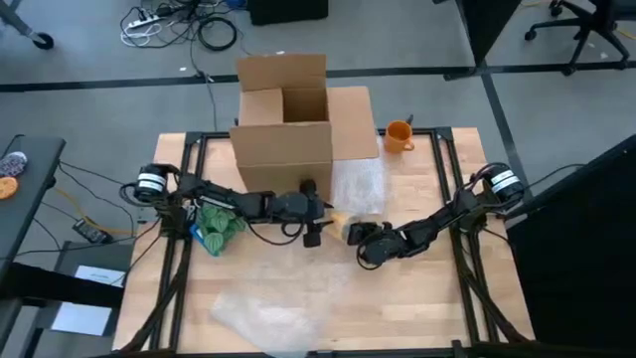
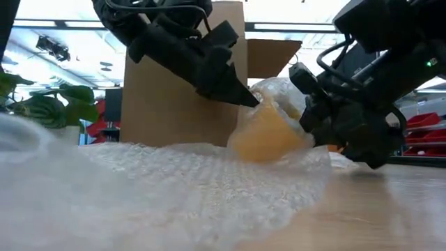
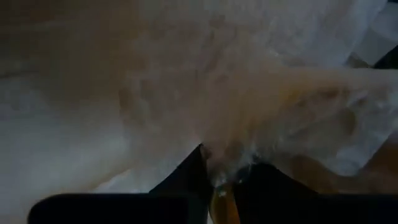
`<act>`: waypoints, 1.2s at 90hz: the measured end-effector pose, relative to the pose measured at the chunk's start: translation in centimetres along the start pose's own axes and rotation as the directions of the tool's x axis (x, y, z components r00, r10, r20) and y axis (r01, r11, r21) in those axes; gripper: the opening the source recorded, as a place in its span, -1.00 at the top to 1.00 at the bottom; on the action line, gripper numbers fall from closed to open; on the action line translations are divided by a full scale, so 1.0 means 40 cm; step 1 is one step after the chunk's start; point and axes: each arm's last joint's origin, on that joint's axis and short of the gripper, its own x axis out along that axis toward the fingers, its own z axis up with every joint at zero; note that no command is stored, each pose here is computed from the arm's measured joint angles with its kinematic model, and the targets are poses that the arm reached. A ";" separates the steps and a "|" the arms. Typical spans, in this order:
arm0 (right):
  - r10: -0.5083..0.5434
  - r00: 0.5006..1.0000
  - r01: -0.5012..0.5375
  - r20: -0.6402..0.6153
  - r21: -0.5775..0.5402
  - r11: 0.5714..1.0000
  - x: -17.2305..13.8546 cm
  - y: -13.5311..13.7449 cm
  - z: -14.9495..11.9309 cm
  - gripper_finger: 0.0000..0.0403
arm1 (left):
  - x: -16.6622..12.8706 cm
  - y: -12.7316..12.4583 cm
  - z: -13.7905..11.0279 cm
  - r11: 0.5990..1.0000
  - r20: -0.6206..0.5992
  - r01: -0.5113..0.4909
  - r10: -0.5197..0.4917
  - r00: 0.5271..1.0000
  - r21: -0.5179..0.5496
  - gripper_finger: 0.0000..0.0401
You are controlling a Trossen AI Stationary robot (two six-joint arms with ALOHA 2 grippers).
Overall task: Wrap mug
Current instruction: Wrap the yellow mug with the bubble wrap
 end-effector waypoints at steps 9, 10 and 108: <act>-0.006 1.000 0.006 0.017 0.006 1.000 -0.003 -0.001 0.004 0.77 | 0.002 -0.004 -0.001 1.000 0.004 0.002 -0.002 1.000 0.007 0.35; -0.007 1.000 0.006 0.020 0.006 1.000 -0.003 -0.001 0.005 0.77 | 0.002 -0.005 -0.001 1.000 0.004 0.003 -0.003 1.000 0.008 0.38; -0.113 0.989 0.038 0.097 0.567 0.823 -0.083 -0.011 0.073 0.29 | -0.055 -0.159 0.044 0.828 0.028 -0.320 0.347 0.938 0.460 0.92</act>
